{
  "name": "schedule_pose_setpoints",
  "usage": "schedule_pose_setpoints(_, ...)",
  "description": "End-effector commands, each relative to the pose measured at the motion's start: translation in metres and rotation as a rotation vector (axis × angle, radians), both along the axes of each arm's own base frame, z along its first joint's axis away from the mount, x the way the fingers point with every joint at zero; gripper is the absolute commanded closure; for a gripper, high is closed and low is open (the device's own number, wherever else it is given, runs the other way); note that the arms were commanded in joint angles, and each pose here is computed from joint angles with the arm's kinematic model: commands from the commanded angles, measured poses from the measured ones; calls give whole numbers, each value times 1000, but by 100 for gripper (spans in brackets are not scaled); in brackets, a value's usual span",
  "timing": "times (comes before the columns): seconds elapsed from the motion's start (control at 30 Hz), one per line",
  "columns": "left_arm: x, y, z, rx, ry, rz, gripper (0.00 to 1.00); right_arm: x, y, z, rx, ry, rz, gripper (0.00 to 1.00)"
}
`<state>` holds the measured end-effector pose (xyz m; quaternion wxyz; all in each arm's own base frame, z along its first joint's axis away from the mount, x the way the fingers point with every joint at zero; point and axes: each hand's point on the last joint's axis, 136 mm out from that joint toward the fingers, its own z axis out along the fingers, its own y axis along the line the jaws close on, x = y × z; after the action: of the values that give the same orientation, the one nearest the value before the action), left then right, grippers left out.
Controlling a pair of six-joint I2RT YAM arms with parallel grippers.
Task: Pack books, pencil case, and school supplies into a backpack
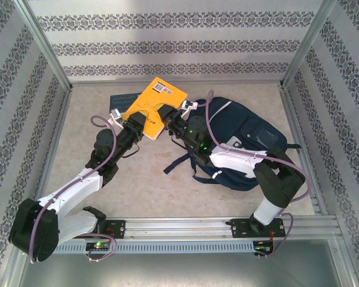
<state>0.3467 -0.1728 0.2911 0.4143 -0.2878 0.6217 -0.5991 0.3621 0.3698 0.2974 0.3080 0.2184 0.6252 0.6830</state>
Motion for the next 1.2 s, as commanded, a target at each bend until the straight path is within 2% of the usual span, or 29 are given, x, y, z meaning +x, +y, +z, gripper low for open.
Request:
schedule_pose_setpoints(0.0, -1, -2, 38, -53, -106, 2, 73, -6, 0, 33, 66, -99, -22, 100)
schedule_pose_setpoints(0.1, -1, -3, 39, -58, -108, -1, 91, -6, 0, 28, 46, -95, -27, 100)
schedule_pose_setpoints(0.17, -2, -1, 39, -59, -110, 4, 100, -5, -3, 25, 19, -101, -42, 93)
schedule_pose_setpoints(0.2, -3, 0, 38, -55, -106, 8, 100, -5, -5, 22, -6, -103, -49, 88)
schedule_pose_setpoints(0.27, -7, 3, 38, -36, -109, 20, 100, -5, -9, 16, -91, -110, -50, 70)
schedule_pose_setpoints(0.37, -15, 12, 39, 25, -116, 49, 100, -1, -27, -4, -212, -72, -90, 51)
schedule_pose_setpoints(0.47, -25, 22, 41, 107, -124, 75, 100, 3, -53, -30, -355, -17, -142, 43)
schedule_pose_setpoints(0.63, -35, 29, 33, 206, -98, 57, 100, 0, -95, -58, -625, 40, -179, 40)
schedule_pose_setpoints(0.8, -45, 35, 22, 361, -58, 32, 100, 2, -148, -79, -889, 107, -222, 35)
schedule_pose_setpoints(0.9, -52, 36, 21, 523, -39, -6, 100, 8, -176, -85, -950, 141, -248, 27)
schedule_pose_setpoints(0.93, -55, 36, 21, 567, -30, -22, 100, 10, -184, -90, -959, 170, -247, 26)
schedule_pose_setpoints(1.07, -65, 36, 23, 728, -3, -95, 100, 25, -216, -110, -945, 303, -254, 36)
schedule_pose_setpoints(1.17, -70, 33, 28, 808, -33, -144, 100, 38, -222, -124, -913, 366, -226, 44)
